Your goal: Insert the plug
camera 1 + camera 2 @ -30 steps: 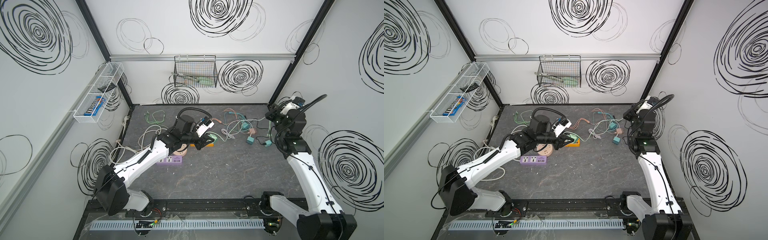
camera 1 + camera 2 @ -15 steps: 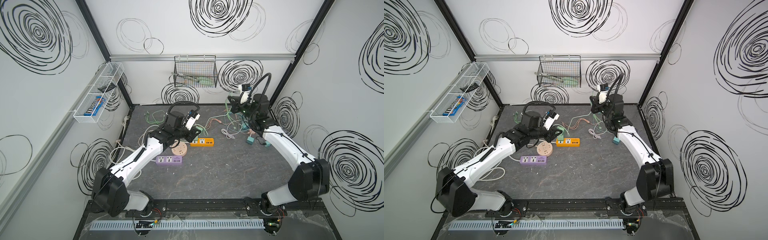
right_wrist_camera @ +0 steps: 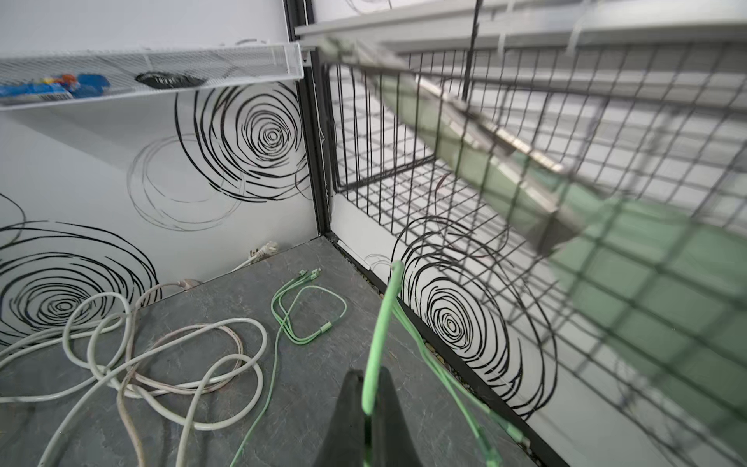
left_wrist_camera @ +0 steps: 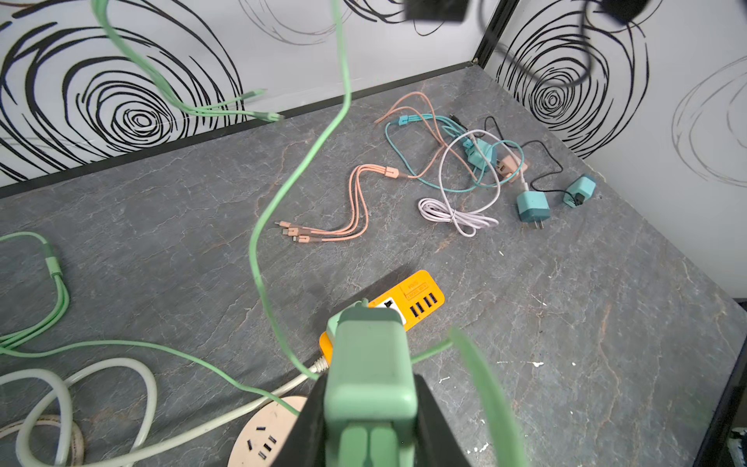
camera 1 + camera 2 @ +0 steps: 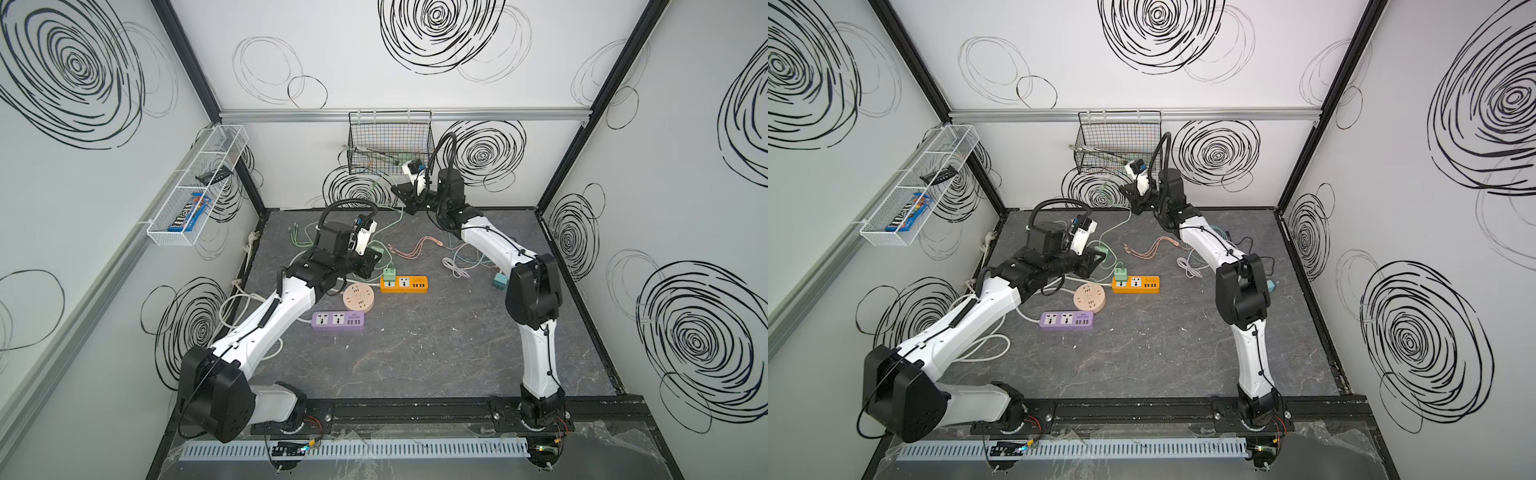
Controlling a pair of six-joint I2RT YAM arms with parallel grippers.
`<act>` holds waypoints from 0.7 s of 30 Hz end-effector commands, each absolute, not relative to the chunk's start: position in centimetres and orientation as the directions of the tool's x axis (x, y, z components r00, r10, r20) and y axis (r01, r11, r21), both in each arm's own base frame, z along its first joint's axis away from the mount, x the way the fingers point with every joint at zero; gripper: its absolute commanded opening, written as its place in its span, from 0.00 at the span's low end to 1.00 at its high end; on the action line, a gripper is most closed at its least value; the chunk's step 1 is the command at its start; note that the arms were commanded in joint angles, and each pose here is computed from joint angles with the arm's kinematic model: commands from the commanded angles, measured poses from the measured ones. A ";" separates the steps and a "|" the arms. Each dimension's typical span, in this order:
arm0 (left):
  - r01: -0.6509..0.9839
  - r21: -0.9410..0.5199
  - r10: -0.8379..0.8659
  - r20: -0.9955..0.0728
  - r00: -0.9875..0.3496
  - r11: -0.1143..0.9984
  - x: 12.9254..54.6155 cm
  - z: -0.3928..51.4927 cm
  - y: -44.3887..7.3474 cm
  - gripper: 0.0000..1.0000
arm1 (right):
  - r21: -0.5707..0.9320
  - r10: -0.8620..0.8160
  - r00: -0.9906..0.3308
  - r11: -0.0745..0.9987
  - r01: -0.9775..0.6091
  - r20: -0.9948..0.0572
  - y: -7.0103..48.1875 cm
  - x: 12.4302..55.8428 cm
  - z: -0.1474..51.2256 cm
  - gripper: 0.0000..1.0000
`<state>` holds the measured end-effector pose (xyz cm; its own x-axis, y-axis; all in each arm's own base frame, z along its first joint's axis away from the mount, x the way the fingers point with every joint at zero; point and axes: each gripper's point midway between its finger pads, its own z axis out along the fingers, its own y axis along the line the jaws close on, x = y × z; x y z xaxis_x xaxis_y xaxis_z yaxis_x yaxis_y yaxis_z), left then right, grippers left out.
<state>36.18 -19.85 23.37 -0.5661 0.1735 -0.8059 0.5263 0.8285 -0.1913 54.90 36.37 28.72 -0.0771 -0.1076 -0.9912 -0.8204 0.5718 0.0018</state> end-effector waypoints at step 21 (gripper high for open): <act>0.509 -0.237 0.195 -0.729 -0.656 0.828 39.9 23.4 -21.3 0.00 | 0.007 -0.189 -0.314 0.848 -0.530 -0.930 23.9 52.0 23.1 0.97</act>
<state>39.05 -20.59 22.13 -0.6579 0.1870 -0.7295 0.4927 0.8395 -0.2291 51.60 26.97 21.63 -0.3081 -0.2810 -0.9089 -0.6253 0.7799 -0.0292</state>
